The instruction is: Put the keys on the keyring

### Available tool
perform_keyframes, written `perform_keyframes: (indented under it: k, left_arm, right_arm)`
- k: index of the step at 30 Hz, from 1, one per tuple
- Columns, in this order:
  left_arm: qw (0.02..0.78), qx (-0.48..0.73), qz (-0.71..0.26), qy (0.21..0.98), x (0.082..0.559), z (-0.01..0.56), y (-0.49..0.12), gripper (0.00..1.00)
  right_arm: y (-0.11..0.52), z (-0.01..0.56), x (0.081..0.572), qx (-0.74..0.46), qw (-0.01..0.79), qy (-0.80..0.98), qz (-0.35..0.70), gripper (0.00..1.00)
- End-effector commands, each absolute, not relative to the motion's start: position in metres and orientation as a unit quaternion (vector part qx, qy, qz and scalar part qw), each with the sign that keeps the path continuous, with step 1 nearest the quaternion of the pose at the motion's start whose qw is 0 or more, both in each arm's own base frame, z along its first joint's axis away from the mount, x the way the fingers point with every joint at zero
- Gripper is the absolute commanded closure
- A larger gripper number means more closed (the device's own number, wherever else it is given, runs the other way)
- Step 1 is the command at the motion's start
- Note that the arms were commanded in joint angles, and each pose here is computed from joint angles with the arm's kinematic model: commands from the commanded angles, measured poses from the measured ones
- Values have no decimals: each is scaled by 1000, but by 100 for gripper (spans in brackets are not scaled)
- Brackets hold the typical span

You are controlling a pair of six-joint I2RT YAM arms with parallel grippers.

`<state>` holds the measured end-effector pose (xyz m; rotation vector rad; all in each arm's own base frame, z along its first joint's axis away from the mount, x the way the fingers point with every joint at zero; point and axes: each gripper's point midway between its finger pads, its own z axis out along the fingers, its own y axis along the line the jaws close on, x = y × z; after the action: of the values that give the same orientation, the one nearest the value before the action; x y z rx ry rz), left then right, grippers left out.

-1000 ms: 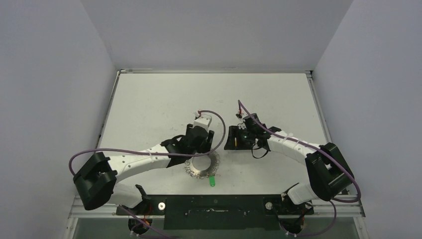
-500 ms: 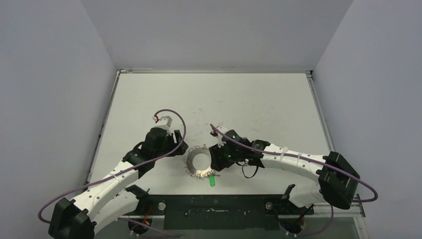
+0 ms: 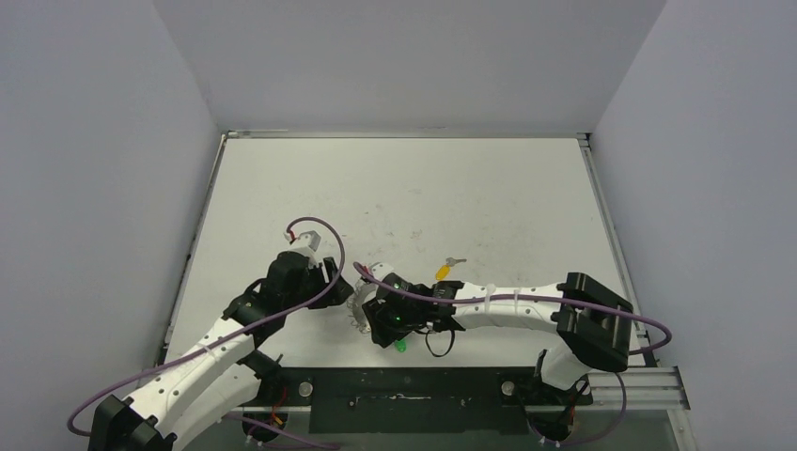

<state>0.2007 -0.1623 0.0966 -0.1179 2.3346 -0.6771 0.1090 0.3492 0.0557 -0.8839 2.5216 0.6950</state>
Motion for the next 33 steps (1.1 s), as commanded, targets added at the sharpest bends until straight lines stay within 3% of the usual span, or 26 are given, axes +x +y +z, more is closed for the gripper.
perform_keyframes:
  k: [1, 7, 33]
  left_arm:
    - [334, -37, -282, 899, 193, 98, -168, 46]
    - [328, -42, -283, 900, 186, 91, -165, 47]
    - [331, -36, -278, 901, 183, 86, -163, 50]
  right_arm:
    - [375, 70, 122, -269, 216, 899, 271, 54]
    - [379, 58, 122, -246, 202, 910, 265, 62]
    - [373, 40, 134, -235, 209, 925, 214, 72]
